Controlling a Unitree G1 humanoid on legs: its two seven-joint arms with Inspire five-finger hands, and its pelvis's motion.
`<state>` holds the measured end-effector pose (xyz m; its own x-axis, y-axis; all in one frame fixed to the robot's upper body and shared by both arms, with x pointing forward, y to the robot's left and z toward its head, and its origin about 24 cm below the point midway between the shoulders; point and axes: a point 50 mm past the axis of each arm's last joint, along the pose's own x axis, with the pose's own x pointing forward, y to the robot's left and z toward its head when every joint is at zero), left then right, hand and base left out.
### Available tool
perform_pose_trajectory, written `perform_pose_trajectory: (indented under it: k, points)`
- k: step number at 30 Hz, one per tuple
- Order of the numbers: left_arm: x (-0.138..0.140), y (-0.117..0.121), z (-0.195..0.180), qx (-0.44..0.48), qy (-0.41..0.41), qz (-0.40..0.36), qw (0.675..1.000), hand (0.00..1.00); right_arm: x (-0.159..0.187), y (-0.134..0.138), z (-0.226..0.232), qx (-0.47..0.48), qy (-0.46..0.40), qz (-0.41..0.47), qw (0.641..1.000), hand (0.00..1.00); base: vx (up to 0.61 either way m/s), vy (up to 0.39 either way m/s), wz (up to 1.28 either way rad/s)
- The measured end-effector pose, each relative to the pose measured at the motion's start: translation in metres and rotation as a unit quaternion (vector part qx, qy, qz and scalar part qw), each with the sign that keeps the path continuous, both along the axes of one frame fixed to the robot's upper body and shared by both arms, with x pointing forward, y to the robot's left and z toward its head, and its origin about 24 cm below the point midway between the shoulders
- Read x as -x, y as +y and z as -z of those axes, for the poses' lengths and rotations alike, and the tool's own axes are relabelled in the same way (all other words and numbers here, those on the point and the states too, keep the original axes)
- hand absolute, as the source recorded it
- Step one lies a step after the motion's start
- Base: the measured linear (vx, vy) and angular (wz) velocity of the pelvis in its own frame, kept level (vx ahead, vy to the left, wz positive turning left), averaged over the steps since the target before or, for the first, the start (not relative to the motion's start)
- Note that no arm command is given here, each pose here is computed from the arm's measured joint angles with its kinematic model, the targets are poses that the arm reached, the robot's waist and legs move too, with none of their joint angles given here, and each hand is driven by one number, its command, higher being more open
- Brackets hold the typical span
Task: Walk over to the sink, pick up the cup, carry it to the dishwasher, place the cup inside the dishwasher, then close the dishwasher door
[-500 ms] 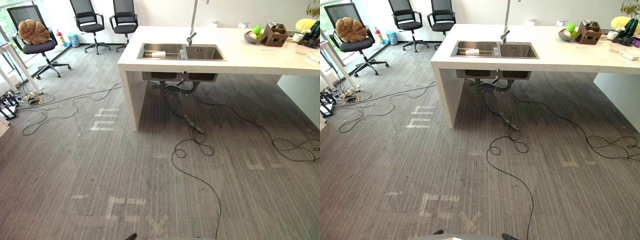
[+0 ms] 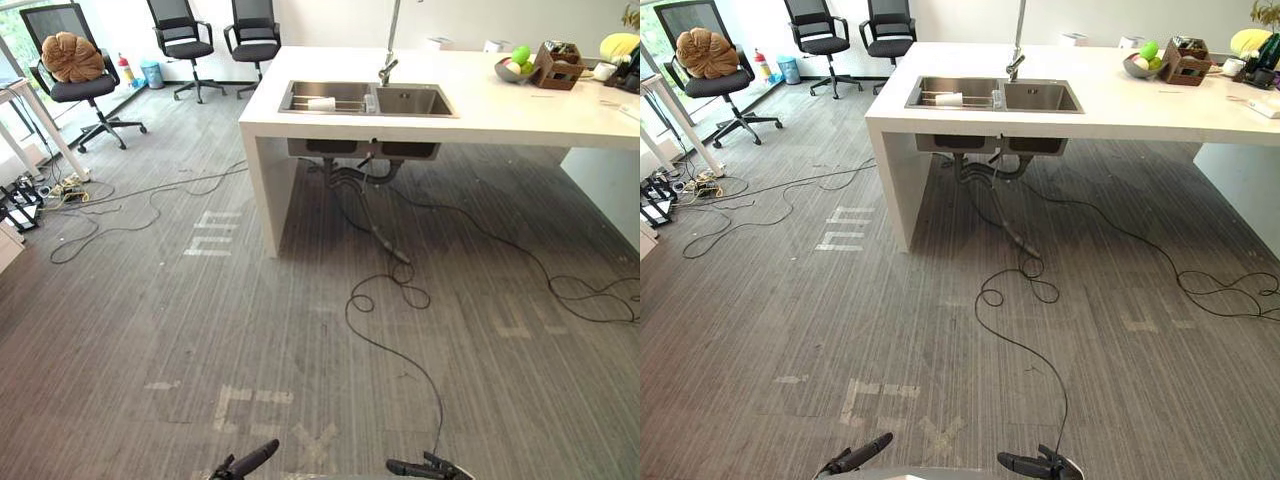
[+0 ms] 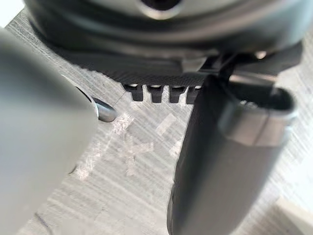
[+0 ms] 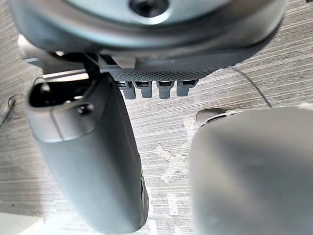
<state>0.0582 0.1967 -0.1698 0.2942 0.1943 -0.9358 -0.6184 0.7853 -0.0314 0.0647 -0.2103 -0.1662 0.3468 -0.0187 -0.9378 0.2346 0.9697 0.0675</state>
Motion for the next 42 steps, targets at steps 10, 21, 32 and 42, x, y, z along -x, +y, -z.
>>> perform_pose_trajectory:
  k: [10,21,32,42]
  points:
    - [-0.003,0.003,-0.002,-0.028,-0.029,-0.014,0.999,1.0,-0.026,0.029,-0.002,-0.027,-0.057,-0.028,0.998,1.0,-0.01,0.001,0.05]
    - [-0.008,0.012,-0.009,-0.057,-0.073,-0.061,0.994,1.0,-0.05,0.029,-0.013,-0.035,-0.12,-0.012,0.992,1.0,0.0,0.069,0.19]
    - [-0.008,0.002,-0.008,-0.058,-0.069,-0.146,0.985,1.0,-0.055,0.016,-0.021,-0.067,-0.158,0.022,0.985,1.0,0.35,-0.198,0.32]
    - [-0.026,0.007,-0.018,-0.17,-0.074,-0.024,0.982,1.0,-0.045,0.027,-0.012,-0.098,-0.11,0.06,0.987,1.0,0.57,-0.193,-0.06]
